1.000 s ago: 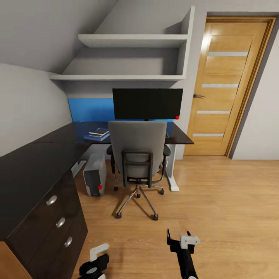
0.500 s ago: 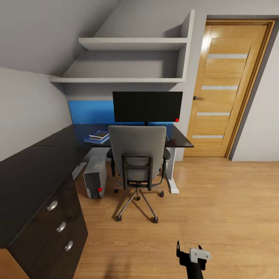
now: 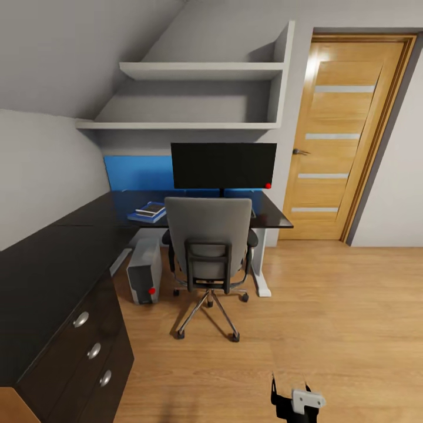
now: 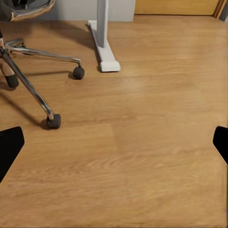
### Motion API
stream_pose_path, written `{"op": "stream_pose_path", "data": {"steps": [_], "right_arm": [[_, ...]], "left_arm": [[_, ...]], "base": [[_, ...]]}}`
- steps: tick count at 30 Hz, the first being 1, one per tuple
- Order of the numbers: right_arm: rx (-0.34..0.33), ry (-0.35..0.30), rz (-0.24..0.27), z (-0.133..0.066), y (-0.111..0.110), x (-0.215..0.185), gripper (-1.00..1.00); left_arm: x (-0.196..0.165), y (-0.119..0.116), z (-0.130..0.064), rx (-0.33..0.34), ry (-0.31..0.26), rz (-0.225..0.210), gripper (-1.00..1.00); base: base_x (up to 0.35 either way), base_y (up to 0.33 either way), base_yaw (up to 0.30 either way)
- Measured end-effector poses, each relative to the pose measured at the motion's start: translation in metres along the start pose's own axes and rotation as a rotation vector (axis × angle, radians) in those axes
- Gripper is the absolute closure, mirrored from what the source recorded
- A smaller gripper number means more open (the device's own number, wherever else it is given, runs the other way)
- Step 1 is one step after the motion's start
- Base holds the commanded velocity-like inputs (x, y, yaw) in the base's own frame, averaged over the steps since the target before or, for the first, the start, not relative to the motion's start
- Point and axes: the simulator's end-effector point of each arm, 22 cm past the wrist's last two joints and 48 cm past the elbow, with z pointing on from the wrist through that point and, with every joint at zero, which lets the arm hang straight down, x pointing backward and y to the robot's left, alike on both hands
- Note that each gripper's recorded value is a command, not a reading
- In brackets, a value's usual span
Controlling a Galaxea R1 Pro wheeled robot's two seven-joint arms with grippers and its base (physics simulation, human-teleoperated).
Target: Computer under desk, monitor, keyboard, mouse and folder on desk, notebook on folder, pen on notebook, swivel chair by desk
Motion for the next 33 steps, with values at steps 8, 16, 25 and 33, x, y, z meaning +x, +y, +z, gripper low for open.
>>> {"op": "stream_pose_path", "data": {"steps": [8,16,25,33], "right_arm": [[-0.001,0.039,-0.01,-0.02,-0.004,0.007,-1.0],[-0.001,0.042,-0.011,-0.023,-0.005,0.001,-1.0],[-0.001,0.042,-0.011,-0.027,-0.006,-0.016,-1.0],[-0.001,0.043,-0.011,-0.031,-0.007,-0.031,-1.0]], "left_arm": [[-0.012,0.002,-0.011,0.0,-0.001,0.001,-1.0],[-0.018,0.002,-0.017,0.002,-0.001,0.002,-1.0],[-0.03,0.004,-0.029,0.003,0.001,0.004,-1.0],[-0.034,0.008,-0.041,0.002,0.011,0.007,-1.0]], "base": [[0.0,0.0,0.0],[0.0,0.0,0.0],[0.0,0.0,0.0],[0.0,0.0,0.0]]}}
